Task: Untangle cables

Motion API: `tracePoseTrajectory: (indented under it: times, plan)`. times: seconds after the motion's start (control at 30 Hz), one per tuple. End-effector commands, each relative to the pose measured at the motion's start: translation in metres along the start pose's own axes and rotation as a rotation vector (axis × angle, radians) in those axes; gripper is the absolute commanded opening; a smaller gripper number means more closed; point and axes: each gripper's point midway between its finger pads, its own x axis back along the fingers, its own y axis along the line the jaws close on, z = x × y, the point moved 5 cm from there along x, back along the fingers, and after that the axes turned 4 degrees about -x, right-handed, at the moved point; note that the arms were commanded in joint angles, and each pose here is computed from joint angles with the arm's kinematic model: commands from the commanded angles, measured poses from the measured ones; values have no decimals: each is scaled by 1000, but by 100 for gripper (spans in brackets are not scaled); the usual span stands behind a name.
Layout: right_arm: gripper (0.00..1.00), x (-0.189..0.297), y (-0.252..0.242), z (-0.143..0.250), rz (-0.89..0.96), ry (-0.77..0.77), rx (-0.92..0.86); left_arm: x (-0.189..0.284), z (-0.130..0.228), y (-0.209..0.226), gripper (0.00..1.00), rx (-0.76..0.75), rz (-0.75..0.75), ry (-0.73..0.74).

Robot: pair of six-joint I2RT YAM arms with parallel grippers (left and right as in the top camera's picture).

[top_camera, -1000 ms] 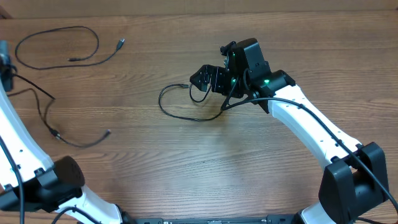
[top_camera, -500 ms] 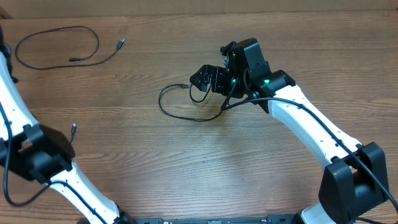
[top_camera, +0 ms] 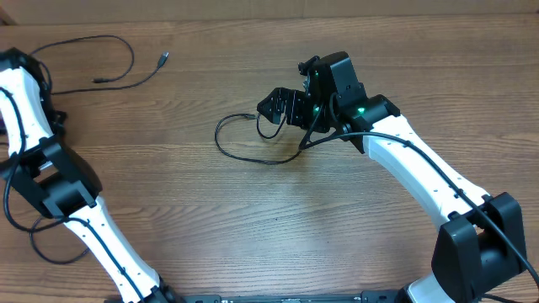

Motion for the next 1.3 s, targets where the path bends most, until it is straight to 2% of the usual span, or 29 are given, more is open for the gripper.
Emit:
tracePoseTrajectory:
  times: [0.0,0.03,0.13,0.3,0.6,0.77,0.87,0.9,1.03,1.2,1.27]
  plan:
    - [100,9,7,-4,-11,-30,20,-20,22,-30,4,-213,141,172]
    - [100,9,7,-4,-11,-29,20,-21,28,-43,4,-314,231,213]
    - [100,9,7,-4,-11,-30,20,-16,33,-58,4,-430,372,246]
    - [100,9,7,-4,-11,-29,20,2,33,-74,4,-495,537,246]
    - [100,9,7,-4,-11,-30,21,74,8,-69,4,-473,684,98]
    - [100,9,4,-6,12,-48,20,97,13,-65,11,-456,777,144]
    - [100,9,3,-6,15,-51,20,91,16,-62,8,-449,736,165]
    - [100,9,3,-6,15,-51,20,86,16,-59,5,-448,695,159]
    - [100,9,3,-6,15,-50,20,70,16,-47,5,-435,537,133]
    - [100,9,3,-6,15,-51,20,52,20,-37,17,-465,407,140]
    - [100,8,3,-6,16,-50,19,44,23,-36,18,-475,370,152]
